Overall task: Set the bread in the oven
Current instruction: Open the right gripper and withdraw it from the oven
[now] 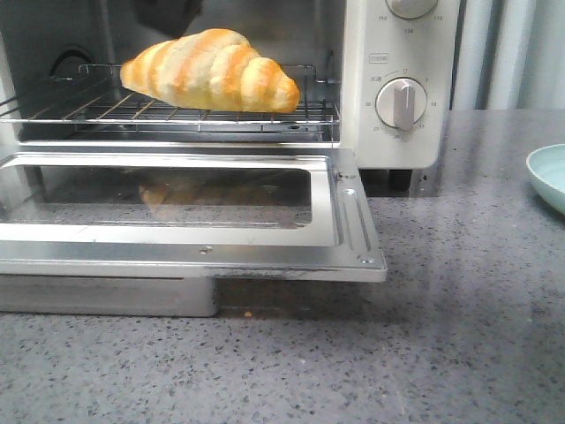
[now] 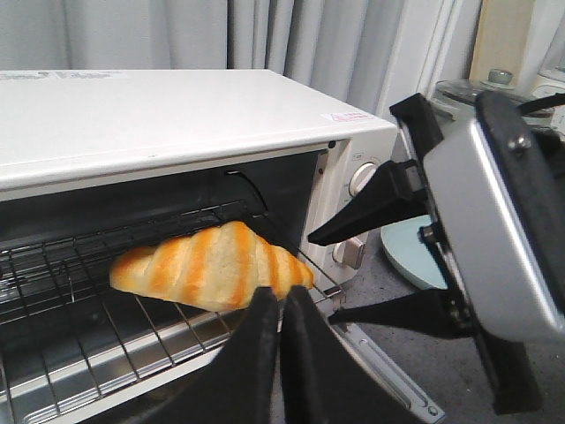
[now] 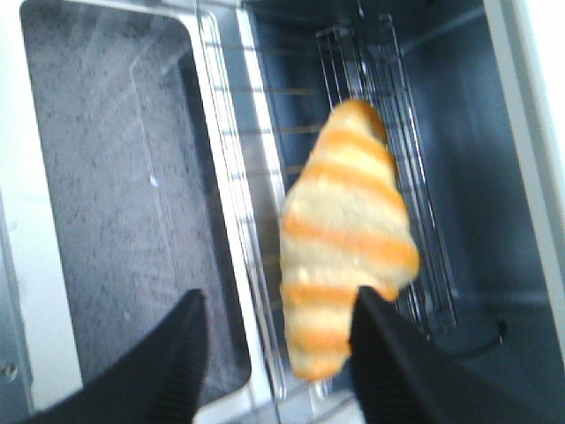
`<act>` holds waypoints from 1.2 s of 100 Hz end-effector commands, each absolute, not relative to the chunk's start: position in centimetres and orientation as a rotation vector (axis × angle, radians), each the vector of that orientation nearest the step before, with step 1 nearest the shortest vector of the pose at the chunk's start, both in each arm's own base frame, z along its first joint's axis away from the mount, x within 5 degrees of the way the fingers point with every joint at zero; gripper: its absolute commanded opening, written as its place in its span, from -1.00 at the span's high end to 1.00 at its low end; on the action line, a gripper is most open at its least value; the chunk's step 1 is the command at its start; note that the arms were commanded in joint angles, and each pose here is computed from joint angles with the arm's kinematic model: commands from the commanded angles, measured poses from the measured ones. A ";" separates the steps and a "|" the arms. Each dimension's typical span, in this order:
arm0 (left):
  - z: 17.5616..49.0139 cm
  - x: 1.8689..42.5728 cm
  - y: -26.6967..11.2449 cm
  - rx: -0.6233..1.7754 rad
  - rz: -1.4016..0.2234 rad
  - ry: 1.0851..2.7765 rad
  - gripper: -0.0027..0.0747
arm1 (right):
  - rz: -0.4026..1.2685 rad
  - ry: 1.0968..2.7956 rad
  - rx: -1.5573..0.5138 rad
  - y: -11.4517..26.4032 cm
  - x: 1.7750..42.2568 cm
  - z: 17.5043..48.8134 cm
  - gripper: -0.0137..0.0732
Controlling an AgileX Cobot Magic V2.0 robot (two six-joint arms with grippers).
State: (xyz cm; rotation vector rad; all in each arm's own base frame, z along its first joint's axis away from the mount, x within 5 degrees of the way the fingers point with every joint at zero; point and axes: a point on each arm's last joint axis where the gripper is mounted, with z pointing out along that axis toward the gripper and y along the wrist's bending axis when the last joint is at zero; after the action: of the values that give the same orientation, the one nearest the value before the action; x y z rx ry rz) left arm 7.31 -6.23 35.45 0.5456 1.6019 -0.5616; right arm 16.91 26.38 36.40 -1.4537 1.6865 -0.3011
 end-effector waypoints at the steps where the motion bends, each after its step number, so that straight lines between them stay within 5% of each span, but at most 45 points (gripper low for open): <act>1: 36.6 7.1 -6.6 0.531 -0.632 1.471 0.99 | -0.298 1.680 -1.367 24.5 16.2 39.4 0.38; 9: 36.2 7.1 -6.8 0.533 -0.648 1.460 0.99 | -0.302 1.726 -1.347 23.4 15.8 39.9 0.86; 80: 29.4 8.5 -6.6 0.368 -0.693 1.389 0.99 | -0.431 1.860 -1.126 13.1 12.7 43.8 0.85; 120: 29.5 10.0 -3.8 0.258 -0.313 1.367 0.99 | -0.433 1.833 -0.762 5.0 10.3 41.8 0.85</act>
State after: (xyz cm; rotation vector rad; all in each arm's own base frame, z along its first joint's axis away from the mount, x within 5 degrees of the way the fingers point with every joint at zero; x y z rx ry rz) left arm 9.85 -4.40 27.75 0.3058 1.4738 -0.3624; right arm 10.59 7.32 41.49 -0.9058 1.8463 -0.3580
